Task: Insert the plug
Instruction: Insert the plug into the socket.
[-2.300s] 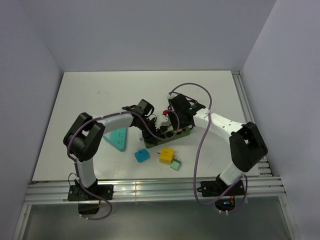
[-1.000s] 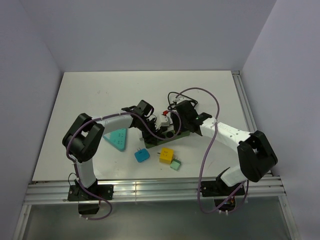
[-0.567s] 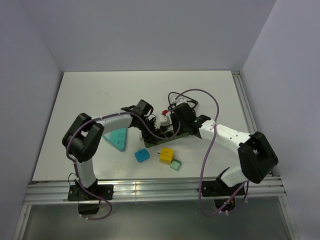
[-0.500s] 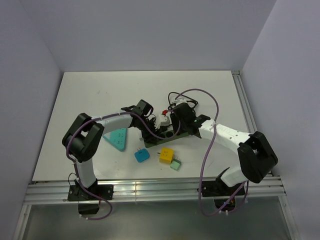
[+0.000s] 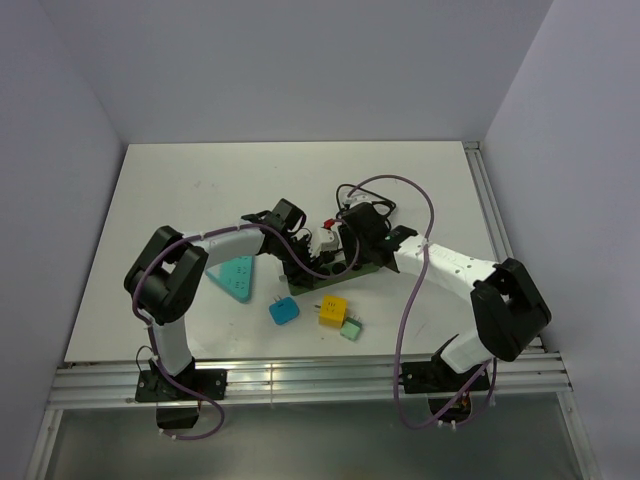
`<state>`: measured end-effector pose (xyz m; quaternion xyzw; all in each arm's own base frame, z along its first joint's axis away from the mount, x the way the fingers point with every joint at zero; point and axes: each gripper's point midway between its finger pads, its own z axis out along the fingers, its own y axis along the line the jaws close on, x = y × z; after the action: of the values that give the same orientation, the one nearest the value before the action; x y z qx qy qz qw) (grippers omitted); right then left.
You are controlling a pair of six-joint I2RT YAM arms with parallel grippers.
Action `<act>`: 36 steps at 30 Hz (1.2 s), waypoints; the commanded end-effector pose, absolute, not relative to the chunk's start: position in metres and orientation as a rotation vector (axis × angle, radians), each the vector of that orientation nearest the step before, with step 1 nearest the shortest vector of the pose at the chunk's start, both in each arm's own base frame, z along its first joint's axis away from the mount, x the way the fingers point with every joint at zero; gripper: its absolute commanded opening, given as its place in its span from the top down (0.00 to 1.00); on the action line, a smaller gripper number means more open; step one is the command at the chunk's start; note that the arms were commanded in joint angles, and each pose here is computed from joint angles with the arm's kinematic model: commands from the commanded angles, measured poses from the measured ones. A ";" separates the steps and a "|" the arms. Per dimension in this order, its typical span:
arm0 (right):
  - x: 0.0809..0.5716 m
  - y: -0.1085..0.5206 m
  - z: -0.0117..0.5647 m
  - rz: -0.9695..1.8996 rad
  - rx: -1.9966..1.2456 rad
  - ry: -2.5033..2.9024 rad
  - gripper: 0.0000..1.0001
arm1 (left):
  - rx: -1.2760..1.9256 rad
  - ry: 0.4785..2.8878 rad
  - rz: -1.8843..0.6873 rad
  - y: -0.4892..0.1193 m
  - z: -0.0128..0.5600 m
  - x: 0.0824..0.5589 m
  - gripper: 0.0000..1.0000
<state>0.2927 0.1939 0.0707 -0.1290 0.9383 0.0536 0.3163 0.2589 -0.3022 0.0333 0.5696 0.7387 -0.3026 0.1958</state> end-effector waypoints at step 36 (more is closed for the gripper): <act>0.303 0.147 0.138 0.368 0.023 2.140 0.13 | 1.431 2.082 -0.697 -0.311 0.044 0.308 0.45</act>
<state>0.2854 0.1463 0.1112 -0.0179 0.9058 0.1291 0.4031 0.2679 -0.3035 0.0343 0.5425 0.7616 -0.2940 0.1982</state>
